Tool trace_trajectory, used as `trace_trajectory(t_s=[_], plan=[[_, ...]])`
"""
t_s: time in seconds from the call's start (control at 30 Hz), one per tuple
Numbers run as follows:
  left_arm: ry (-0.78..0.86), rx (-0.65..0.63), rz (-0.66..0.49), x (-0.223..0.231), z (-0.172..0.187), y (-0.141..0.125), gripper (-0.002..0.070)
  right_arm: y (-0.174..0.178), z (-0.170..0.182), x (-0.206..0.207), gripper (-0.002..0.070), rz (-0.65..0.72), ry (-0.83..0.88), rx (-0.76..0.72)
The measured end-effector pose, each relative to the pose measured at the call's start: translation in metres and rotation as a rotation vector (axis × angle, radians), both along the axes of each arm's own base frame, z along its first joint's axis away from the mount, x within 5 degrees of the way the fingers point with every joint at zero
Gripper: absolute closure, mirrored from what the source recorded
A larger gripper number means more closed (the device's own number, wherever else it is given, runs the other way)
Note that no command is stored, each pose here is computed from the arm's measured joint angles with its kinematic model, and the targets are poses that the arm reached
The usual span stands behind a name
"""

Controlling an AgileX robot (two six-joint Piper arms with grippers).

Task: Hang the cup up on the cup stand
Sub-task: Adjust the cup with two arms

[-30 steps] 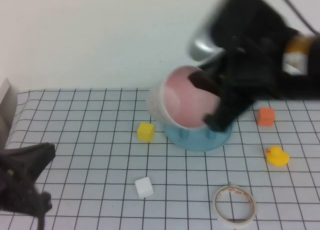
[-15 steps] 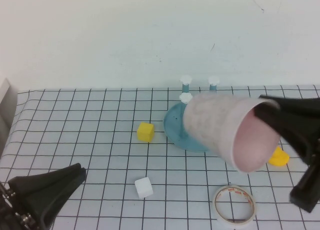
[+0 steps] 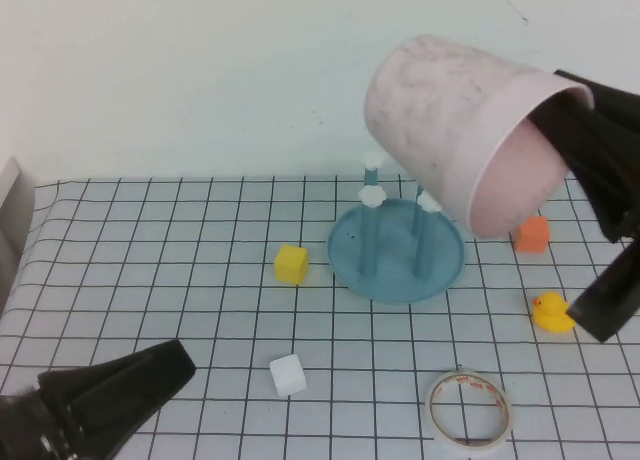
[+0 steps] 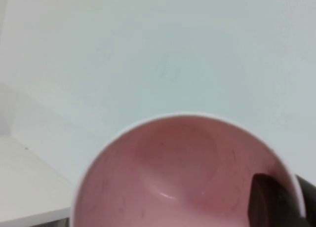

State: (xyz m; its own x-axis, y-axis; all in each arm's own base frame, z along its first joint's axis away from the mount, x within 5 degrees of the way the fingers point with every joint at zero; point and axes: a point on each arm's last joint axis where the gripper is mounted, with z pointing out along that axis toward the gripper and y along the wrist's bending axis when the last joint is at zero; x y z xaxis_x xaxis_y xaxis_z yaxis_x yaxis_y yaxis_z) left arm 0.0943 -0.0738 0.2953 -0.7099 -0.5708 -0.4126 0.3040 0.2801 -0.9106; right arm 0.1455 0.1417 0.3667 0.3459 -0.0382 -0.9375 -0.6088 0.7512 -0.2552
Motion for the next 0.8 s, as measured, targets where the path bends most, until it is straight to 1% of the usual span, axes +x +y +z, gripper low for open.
trace_trajectory(t_s=[0.03,0.1,0.17,0.23,0.33,0.4,0.53,0.67,0.8], plan=[[0.089,-0.073,0.004,0.0,0.0,0.0,0.067,0.002,-0.002,0.001,0.066,0.003,0.004,-0.005],[0.181,-0.151,0.007,0.0,0.0,0.0,0.067,0.008,-0.007,0.005,0.066,0.018,0.008,-0.034],[0.219,-0.188,0.008,0.0,0.002,0.0,0.0669,0.017,-0.015,0.008,0.066,0.051,-0.013,-0.1],[0.226,-0.195,0.014,0.001,0.002,0.0,0.0669,0.026,-0.023,0.01,0.066,0.093,-0.049,-0.17],[0.155,-0.132,0.073,0.005,0.001,0.004,0.0669,0.043,-0.037,0.014,0.066,0.181,-0.108,-0.261],[0.094,-0.065,0.143,0.01,0.0,0.009,0.0669,0.054,-0.05,0.018,0.066,0.232,-0.116,-0.302],[0.067,0.002,0.23,0.019,-0.004,0.015,0.0669,0.07,-0.077,0.03,0.066,0.274,-0.063,-0.364],[0.074,0.016,0.265,0.023,-0.006,0.017,0.0669,0.079,-0.094,0.038,0.066,0.286,-0.019,-0.349],[0.107,0.032,0.293,0.031,-0.011,0.018,0.0669,0.086,-0.101,0.042,0.066,0.308,-0.028,-0.297]])
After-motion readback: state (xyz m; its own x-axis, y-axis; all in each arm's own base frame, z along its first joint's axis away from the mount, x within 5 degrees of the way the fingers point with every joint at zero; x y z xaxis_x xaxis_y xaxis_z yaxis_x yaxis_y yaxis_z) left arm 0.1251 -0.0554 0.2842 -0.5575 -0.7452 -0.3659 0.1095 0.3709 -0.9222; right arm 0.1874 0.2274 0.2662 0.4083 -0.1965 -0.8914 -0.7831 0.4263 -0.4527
